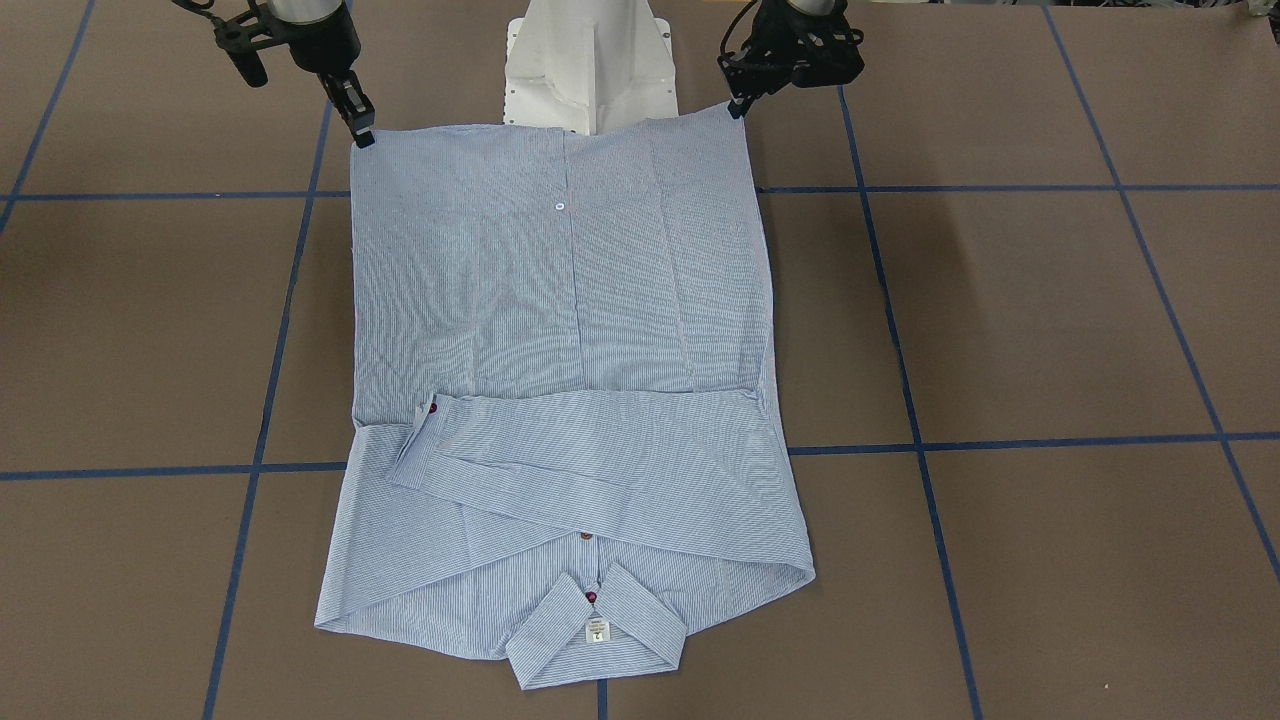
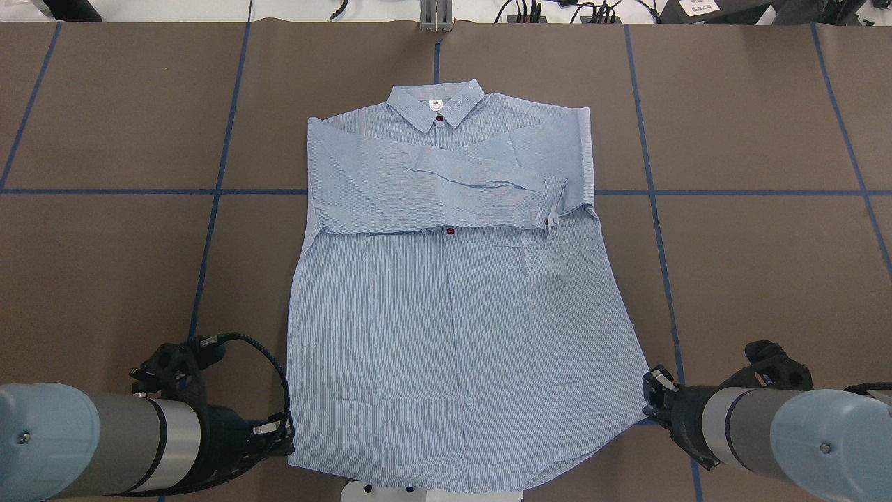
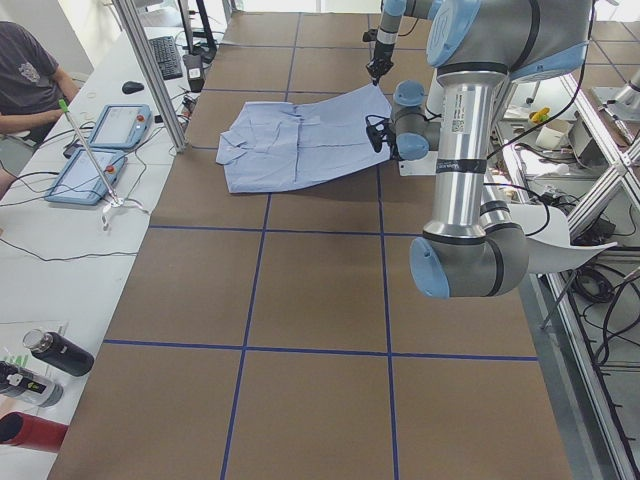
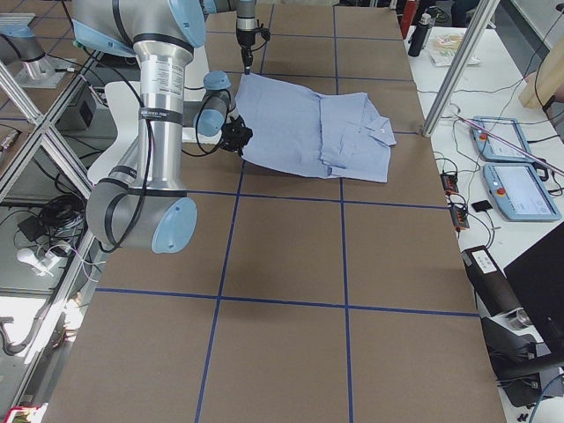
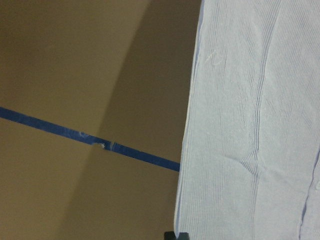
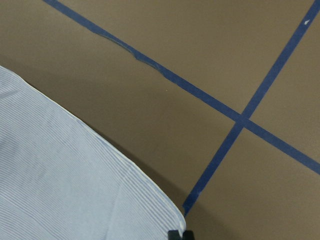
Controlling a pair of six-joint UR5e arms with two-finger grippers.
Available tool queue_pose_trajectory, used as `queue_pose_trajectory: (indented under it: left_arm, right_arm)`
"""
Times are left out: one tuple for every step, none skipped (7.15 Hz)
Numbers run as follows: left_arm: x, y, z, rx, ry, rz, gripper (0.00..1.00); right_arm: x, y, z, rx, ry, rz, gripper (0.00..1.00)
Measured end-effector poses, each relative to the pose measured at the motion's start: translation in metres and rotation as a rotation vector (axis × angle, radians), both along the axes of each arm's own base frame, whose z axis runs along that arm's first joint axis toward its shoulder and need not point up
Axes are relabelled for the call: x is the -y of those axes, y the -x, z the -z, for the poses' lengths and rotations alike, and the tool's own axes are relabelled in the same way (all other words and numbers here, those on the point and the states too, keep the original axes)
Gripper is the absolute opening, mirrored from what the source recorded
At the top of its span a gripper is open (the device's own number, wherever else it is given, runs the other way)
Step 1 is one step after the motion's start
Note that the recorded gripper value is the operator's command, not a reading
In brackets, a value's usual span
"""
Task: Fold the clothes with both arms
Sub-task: 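Lift the hem with both grippers and fold it up toward the collar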
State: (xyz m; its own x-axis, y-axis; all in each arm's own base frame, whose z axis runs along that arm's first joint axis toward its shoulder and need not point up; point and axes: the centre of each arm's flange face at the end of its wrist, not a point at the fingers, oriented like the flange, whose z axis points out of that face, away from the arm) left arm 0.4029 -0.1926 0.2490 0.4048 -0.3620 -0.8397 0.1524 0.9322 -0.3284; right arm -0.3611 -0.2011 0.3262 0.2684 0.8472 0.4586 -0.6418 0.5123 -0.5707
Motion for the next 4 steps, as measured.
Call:
queue_pose_trajectory:
  left_arm:
    - [0.021, 0.012, 0.014, -0.033, -0.014, 0.032, 0.0]
    - [0.057, 0.027, 0.029, -0.065, -0.041, 0.086, 0.0]
    - [0.098, 0.043, 0.038, -0.081, -0.055, 0.146, 0.0]
    - [0.134, 0.061, 0.042, -0.086, -0.057, 0.205, 0.0]
  right_arm:
    - [0.022, -0.006, 0.01, 0.022, 0.016, -0.038, 0.0]
    - [0.057, -0.012, 0.021, 0.045, 0.041, -0.088, 0.0]
    - [0.098, -0.024, 0.036, 0.065, 0.066, -0.151, 0.0]
    - [0.136, -0.039, 0.052, 0.074, 0.081, -0.222, 0.0]
